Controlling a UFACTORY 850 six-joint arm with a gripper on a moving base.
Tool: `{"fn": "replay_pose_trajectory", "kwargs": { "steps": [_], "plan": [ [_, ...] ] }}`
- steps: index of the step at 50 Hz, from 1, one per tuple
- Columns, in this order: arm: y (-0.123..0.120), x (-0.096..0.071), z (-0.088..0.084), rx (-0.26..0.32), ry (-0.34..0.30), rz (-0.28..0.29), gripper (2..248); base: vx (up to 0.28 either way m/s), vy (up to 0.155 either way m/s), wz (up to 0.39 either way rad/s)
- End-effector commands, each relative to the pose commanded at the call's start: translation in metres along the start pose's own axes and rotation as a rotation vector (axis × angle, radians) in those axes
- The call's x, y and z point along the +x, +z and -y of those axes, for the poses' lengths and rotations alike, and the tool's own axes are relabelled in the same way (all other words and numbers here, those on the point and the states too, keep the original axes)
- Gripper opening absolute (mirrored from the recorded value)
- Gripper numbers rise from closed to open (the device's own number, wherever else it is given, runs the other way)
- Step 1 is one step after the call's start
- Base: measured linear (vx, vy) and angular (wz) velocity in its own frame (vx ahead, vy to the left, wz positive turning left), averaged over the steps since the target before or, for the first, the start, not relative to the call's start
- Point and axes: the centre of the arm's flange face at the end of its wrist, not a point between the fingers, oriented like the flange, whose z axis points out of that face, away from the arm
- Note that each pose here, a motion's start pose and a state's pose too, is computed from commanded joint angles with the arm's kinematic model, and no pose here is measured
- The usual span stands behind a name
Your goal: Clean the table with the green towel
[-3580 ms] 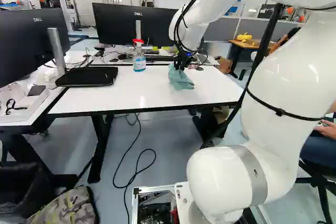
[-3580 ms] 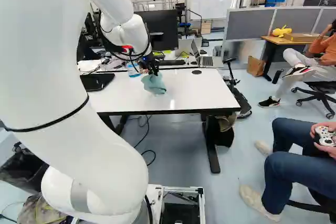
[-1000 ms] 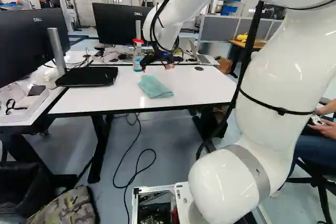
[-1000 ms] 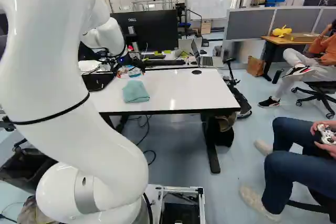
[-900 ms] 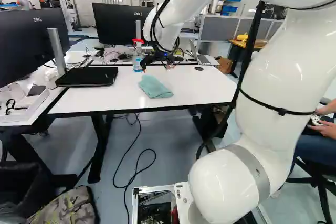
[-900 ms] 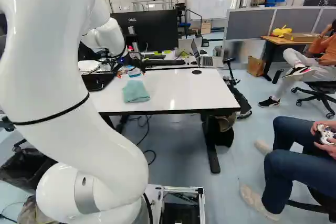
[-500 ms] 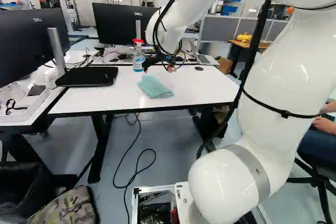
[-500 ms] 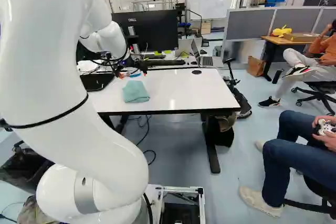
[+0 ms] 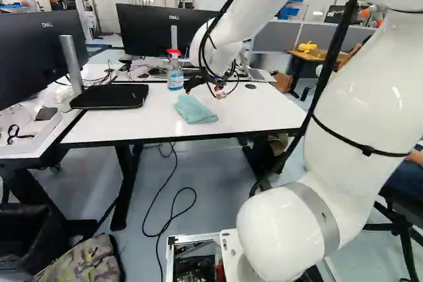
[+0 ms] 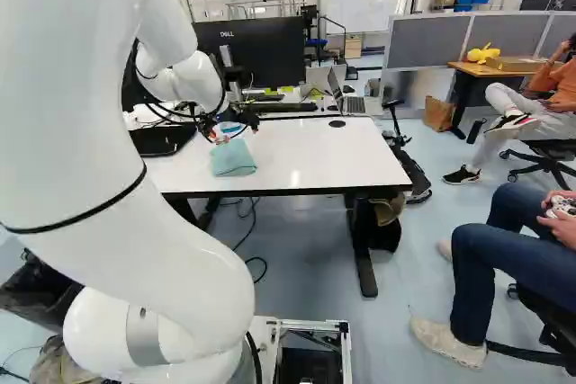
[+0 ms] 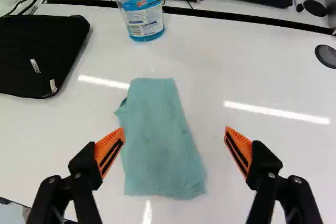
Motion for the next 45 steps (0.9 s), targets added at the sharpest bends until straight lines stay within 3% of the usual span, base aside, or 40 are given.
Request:
{"fn": "replay_pose_trajectory", "kwargs": {
  "steps": [20,45],
  "plan": [
    [-0.004,-0.043,-0.018,-0.028,0.027,-0.1,247,0.0,0.0,0.0],
    [-0.015,-0.112,-0.039,-0.076,0.063,-0.252,247,0.0,0.0,0.0]
  ]
}}
